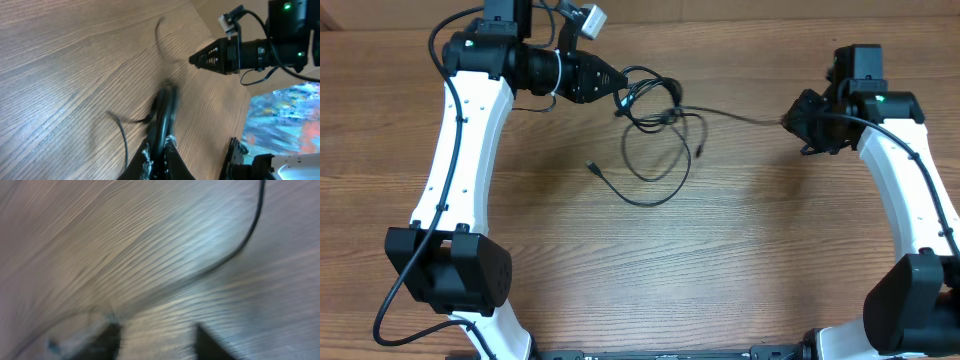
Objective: Untangle cables
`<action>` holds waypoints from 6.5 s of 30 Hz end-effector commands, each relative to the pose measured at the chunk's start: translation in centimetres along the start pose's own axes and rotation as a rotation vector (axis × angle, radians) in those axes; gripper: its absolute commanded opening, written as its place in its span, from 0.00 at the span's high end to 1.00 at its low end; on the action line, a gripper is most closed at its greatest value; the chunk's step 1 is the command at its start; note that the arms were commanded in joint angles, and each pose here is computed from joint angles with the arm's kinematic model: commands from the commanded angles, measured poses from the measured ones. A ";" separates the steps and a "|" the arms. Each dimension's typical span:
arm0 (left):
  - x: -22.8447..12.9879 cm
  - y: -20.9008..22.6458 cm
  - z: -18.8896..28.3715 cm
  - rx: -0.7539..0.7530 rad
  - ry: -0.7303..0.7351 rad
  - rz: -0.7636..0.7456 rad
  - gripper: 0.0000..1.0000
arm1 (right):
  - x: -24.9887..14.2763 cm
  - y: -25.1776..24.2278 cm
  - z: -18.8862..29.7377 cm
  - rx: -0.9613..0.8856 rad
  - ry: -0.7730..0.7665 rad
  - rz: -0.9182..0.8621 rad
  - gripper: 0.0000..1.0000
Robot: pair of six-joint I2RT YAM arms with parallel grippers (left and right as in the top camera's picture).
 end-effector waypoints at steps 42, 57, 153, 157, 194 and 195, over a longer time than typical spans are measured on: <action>1.6 -0.8 -2.4 0.134 -0.058 0.174 0.96 | -2.2 19.2 0.0 0.694 0.135 -0.068 0.39; 0.9 -1.8 -3.4 0.115 -0.008 0.202 0.96 | -3.2 21.1 -4.1 0.608 0.069 -0.119 0.53; -0.1 -1.1 -9.6 0.380 0.264 0.048 0.96 | -2.7 8.8 1.7 0.243 0.120 0.250 0.09; 2.2 -6.0 -6.0 0.298 0.125 -0.050 0.96 | -3.2 11.0 1.7 0.351 0.115 0.303 0.08; 5.4 -8.9 5.7 -0.200 -0.154 0.015 0.96 | -4.0 10.9 -4.1 0.005 0.000 -0.183 0.10; 5.4 -8.6 6.5 -0.200 -0.168 0.018 0.96 | -4.2 10.2 -4.6 -0.028 0.001 -0.175 0.10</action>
Point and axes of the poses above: each gripper's point midway between its finger pads, its own z axis back along the fingers, its own y axis along the line the jaws close on, x = y × z, the point moved 9 cm from there along z, back along the fingers, and after that the axes turned 4 degrees about z, right-handed, at the moved point
